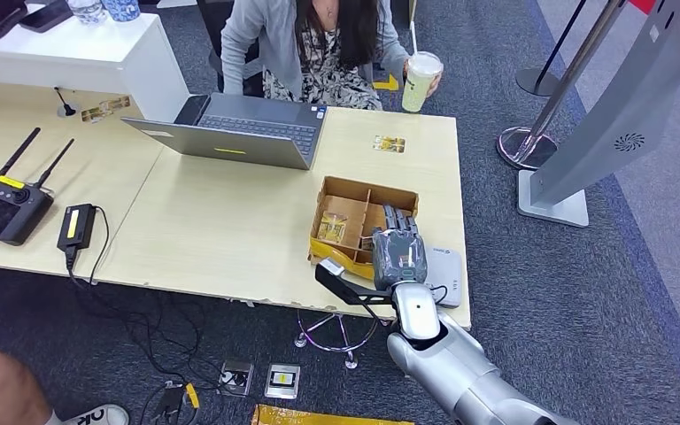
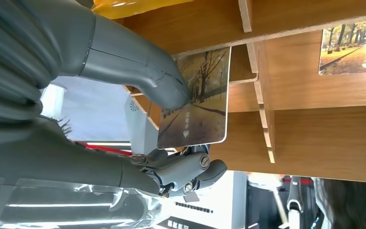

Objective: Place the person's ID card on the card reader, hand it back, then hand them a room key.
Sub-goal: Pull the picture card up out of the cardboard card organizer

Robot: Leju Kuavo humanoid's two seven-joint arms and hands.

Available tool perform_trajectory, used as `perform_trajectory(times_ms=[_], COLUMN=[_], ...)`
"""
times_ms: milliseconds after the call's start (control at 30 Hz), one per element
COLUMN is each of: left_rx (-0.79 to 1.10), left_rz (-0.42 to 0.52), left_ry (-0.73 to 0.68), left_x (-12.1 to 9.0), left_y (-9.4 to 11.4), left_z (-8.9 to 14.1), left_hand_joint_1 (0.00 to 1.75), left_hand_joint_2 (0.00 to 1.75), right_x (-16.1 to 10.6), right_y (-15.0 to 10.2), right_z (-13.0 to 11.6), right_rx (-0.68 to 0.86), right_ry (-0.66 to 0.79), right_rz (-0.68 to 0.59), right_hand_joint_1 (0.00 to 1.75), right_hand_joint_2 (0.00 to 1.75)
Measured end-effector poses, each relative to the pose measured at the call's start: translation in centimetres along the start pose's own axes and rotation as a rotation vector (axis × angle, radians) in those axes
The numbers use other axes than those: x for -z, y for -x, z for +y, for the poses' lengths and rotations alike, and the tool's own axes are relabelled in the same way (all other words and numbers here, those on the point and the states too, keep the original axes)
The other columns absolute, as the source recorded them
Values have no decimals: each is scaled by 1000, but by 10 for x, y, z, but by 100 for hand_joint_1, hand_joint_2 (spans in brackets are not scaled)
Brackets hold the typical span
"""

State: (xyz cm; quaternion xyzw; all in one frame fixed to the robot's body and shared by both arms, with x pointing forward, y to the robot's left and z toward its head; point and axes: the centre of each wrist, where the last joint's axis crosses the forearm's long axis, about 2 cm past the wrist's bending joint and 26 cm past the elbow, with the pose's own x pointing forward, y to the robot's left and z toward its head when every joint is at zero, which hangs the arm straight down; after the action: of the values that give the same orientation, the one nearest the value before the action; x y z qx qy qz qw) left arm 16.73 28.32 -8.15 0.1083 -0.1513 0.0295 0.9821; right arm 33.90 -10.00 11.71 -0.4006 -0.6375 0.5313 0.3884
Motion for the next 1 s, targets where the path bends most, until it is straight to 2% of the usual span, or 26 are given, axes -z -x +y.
perform_trajectory(times_ms=[400,667,1000], left_rx=[4,23,42], left_rz=[-2,-9,-16], left_ry=[-1,10,15], left_x=[0,-1,-2], left_y=[0,-2,-4], left_z=[0,-3,-5], left_hand_joint_1=[0,0,0], left_hand_joint_2=[0,0,0], right_x=[3,30,49], right_y=[-4,-15,-33], right_z=[-5,-45,-78], right_rx=[10,-98,-104], right_ry=[68,175,266], right_rz=[-25,-121,-196], right_hand_joint_1=[175,175,175], right_hand_joint_2=[175,175,175])
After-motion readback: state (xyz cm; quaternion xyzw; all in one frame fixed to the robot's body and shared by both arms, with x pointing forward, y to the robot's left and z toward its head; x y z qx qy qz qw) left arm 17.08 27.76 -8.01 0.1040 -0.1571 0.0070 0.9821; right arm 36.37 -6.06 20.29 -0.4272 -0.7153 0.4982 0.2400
